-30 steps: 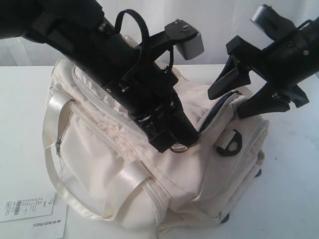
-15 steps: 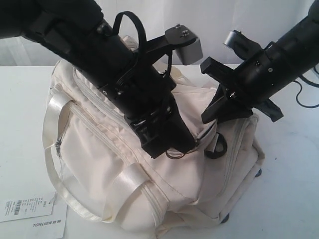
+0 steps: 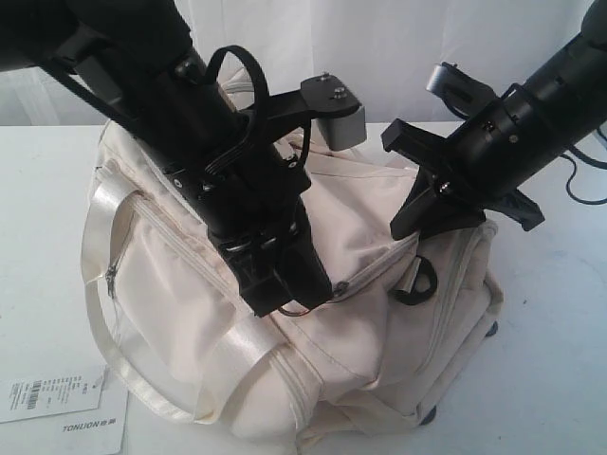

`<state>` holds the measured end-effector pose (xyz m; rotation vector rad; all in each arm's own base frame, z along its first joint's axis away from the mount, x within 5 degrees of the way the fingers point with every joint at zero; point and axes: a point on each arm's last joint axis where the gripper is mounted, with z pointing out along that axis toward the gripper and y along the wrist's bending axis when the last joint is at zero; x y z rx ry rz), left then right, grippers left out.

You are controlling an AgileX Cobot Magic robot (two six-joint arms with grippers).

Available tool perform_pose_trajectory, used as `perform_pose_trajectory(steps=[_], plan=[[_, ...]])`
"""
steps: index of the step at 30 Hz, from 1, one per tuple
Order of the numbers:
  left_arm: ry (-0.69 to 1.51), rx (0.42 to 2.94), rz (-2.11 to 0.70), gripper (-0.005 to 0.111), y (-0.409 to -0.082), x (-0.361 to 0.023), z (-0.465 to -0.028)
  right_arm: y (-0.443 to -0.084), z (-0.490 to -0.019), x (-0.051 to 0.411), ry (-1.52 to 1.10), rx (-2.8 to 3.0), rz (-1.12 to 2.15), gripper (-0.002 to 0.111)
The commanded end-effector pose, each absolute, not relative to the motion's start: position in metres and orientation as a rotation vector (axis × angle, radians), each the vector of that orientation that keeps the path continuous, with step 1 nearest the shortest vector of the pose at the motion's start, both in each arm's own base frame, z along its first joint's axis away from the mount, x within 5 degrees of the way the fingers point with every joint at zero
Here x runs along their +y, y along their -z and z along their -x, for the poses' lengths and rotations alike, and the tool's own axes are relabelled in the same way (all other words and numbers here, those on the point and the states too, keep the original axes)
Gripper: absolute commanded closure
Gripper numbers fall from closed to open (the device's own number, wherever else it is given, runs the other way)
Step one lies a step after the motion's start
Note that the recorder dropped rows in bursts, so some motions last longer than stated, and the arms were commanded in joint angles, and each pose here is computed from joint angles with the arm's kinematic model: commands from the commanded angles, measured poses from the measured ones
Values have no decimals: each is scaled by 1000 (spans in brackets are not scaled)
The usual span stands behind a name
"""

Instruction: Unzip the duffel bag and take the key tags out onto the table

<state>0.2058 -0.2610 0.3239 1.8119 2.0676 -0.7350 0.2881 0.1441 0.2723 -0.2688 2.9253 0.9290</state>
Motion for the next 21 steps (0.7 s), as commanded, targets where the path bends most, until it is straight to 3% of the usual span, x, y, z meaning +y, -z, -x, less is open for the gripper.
perform_pose_trajectory(steps=[1, 16, 21], plan=[[720, 2166, -1931, 107, -324, -249, -193, -270, -298, 135, -780, 2878, 269, 108], [235, 2380, -1799, 107, -315, -228, -213, -267, -310, 99, -569, 2885, 163, 108], [-66, 2421, -1691, 107, -314, -215, -227, -268, -313, 94, -573, 2871, 131, 108]])
